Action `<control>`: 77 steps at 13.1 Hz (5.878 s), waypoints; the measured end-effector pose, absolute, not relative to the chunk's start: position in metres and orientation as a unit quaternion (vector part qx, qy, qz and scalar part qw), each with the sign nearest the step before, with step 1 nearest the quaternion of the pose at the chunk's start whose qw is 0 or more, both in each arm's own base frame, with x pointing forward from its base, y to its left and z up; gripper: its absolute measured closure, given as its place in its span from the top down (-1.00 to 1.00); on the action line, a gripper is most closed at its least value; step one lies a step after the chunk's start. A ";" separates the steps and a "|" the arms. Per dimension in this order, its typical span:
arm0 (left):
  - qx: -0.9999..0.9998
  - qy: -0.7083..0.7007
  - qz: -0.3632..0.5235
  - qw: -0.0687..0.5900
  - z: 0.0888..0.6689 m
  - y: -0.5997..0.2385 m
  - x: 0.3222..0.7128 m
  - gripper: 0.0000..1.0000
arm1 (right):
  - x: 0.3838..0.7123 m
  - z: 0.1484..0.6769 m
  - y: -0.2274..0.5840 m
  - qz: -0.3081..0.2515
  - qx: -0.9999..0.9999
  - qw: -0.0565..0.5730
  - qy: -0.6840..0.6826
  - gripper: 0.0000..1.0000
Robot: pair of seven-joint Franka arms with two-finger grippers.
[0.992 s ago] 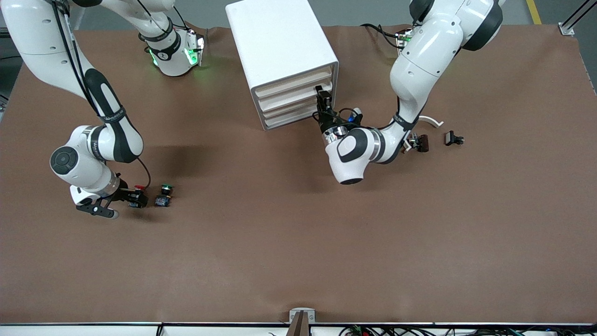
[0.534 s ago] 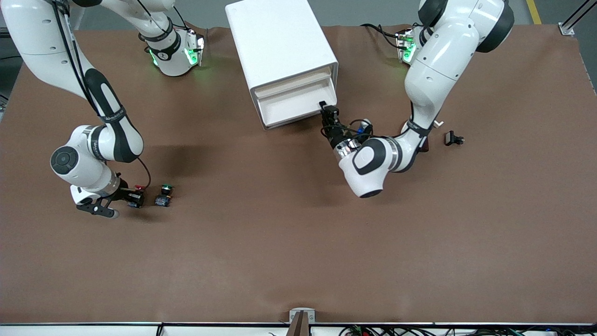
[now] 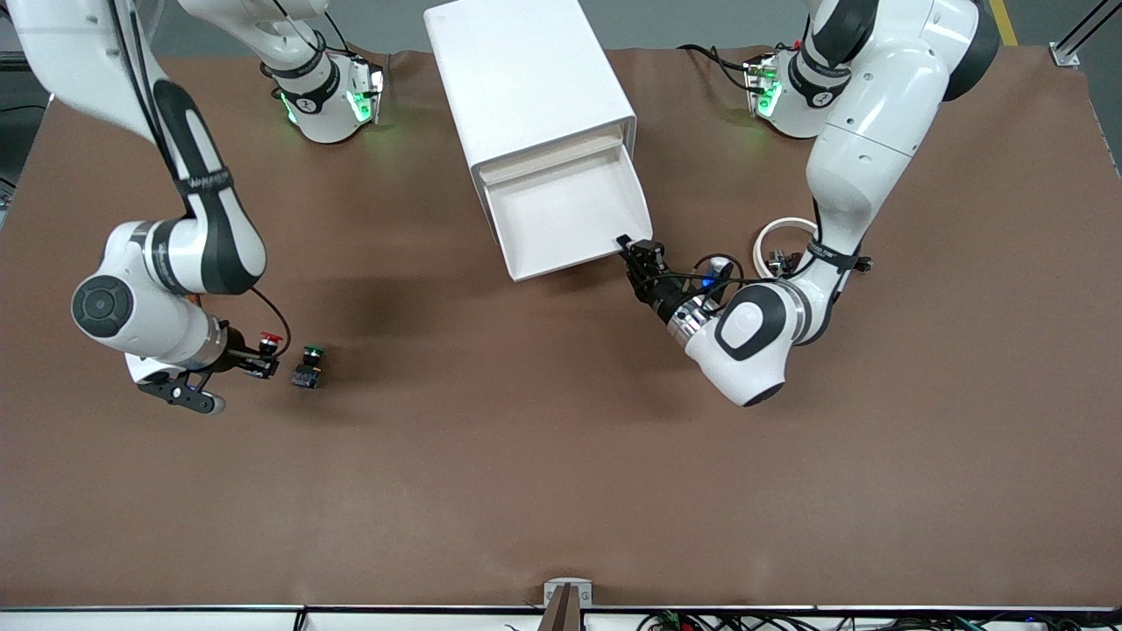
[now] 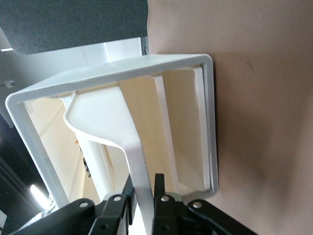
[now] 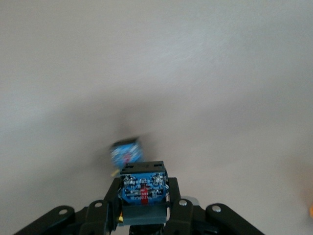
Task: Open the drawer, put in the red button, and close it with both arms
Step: 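Pull the drawer open with the left gripper while the right gripper lifts the button, then lower the red button into the open drawer and open the right gripper, then withdraw the right gripper while the left gripper moves to the drawer front, then push the drawer closed into the cabinet with the left gripper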
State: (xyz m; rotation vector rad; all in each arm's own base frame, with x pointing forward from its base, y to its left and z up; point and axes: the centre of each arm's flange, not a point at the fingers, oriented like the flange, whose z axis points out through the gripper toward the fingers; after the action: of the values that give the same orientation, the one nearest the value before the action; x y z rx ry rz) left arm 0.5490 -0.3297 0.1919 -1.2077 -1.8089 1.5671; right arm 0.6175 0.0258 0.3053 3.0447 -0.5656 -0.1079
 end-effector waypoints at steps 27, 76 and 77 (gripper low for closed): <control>-0.703 -0.556 0.443 0.011 0.241 -0.306 0.612 1.00 | 0.415 0.373 0.493 -0.005 0.912 -0.006 -0.410 -0.18; -0.950 -0.207 0.219 0.085 0.281 -0.568 0.375 1.00 | 0.593 0.622 -0.034 -0.035 0.999 -0.009 -0.030 1.00; -0.946 -0.211 0.231 0.080 0.279 -0.565 0.378 1.00 | 0.587 0.632 -0.033 -0.030 0.999 -0.009 -0.030 1.00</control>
State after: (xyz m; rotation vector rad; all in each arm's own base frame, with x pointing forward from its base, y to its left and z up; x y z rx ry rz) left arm 0.3780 -0.5653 0.2789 -2.8304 -0.6301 0.6918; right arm 0.5869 -0.0333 0.6325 3.1559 -0.0946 -0.0943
